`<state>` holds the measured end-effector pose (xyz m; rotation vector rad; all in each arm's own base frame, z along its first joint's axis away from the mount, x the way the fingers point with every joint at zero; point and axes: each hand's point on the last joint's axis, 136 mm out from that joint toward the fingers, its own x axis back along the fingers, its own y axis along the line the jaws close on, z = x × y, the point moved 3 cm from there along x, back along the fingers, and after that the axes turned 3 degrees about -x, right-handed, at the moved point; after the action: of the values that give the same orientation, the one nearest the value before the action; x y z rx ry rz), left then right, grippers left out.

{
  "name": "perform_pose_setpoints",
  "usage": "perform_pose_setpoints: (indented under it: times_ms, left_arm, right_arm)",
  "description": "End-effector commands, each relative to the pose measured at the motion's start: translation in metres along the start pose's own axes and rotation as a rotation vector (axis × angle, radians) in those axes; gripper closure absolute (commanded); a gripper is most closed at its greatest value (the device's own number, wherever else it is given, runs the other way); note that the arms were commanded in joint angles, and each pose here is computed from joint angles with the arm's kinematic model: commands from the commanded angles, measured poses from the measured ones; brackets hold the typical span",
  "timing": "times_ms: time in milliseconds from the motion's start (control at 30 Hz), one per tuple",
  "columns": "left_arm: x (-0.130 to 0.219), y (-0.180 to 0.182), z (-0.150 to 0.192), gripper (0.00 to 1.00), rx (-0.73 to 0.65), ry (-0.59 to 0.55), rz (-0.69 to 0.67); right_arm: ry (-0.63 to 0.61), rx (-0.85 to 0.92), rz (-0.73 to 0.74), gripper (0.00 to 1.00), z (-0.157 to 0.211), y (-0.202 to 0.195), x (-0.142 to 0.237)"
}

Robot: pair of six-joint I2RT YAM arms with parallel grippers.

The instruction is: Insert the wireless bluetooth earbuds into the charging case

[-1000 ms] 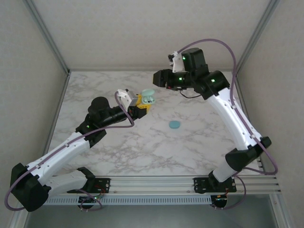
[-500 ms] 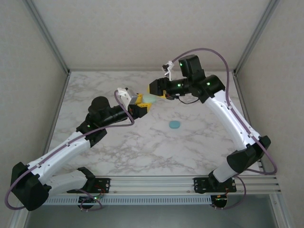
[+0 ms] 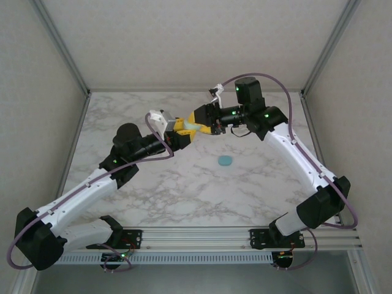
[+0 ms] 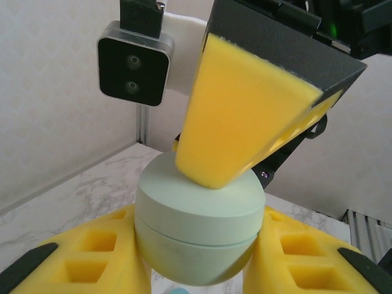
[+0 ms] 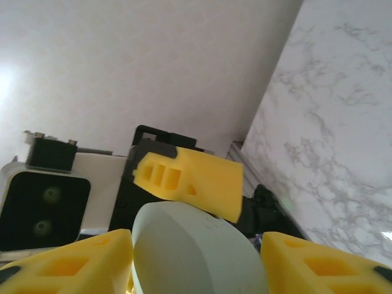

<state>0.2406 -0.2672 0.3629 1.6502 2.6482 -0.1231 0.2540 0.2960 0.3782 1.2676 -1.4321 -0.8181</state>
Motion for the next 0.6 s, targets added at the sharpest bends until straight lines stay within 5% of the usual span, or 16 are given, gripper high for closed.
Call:
perform_pose_setpoints:
  times_ms: [0,167,333,567]
  left_arm:
    - [0.000,-0.008,-0.035,0.77,-0.020,-0.101,0.029]
    - [-0.001,-0.006,-0.034,0.76,-0.020,-0.096,0.017]
    - [-0.002,-0.005,-0.032,0.76,-0.016,-0.087,0.016]
    - [-0.002,-0.004,-0.023,0.71,-0.043,-0.036,0.008]
  right_arm:
    - [0.048,-0.005,-0.096,0.46,0.006,0.011,0.001]
    - [0.072,0.003,-0.124,0.47,0.013,0.016,0.005]
    - [0.050,-0.011,-0.108,0.62,0.013,0.012,0.011]
    - [-0.004,0.001,-0.091,0.70,0.009,0.014,0.016]
